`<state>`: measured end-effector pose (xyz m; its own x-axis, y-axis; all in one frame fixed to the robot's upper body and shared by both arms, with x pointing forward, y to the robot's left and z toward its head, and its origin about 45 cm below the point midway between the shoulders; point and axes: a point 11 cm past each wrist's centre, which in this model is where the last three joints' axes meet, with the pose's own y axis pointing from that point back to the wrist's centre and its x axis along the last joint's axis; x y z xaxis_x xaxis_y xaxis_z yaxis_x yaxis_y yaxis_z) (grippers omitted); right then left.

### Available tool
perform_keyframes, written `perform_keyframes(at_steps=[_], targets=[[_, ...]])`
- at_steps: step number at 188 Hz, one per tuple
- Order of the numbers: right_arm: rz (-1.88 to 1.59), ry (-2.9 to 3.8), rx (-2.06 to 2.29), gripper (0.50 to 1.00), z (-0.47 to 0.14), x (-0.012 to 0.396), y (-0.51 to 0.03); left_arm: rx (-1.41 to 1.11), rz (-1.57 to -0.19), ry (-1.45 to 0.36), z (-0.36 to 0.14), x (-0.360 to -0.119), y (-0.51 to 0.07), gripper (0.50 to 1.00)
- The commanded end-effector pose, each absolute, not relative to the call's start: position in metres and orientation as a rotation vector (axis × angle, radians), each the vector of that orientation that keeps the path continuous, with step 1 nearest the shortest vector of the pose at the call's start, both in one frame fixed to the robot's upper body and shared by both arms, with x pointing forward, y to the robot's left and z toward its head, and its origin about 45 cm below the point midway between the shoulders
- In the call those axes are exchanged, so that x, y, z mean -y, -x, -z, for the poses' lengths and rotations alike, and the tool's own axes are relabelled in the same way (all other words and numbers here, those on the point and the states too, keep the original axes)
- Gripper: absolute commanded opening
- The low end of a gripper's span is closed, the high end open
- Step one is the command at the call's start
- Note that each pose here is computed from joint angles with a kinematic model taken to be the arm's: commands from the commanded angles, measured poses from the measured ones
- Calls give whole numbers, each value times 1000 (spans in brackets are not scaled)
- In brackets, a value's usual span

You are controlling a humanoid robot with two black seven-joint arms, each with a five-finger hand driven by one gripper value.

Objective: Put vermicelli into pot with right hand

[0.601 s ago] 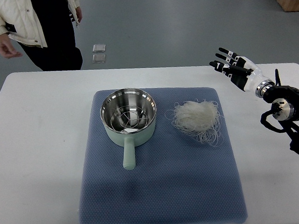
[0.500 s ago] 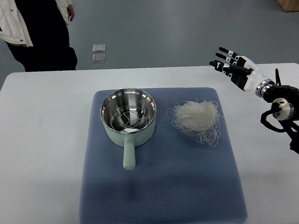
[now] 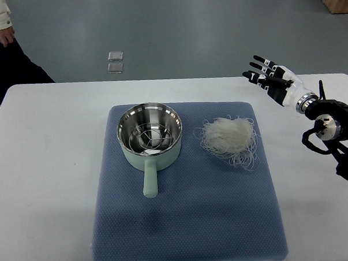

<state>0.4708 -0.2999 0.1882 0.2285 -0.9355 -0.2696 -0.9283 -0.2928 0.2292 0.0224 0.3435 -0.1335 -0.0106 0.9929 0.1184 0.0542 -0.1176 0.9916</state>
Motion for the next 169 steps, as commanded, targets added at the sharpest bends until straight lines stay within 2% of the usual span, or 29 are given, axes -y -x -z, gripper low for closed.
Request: perform_keyframes(at_steps=[1, 122, 169], targets=[[558, -2447, 1855, 928, -189, 302, -471, -1202, -1281, -1328, 134, -343, -23, 1000], [432, -2472, 1730, 926, -193, 297, -469, -1201, -1283, -1329, 133, -344, -23, 1000], [228, -2486, 1485, 926, -198, 288, -465, -1199, -1288, -1333, 133, -346, -23, 1000]])
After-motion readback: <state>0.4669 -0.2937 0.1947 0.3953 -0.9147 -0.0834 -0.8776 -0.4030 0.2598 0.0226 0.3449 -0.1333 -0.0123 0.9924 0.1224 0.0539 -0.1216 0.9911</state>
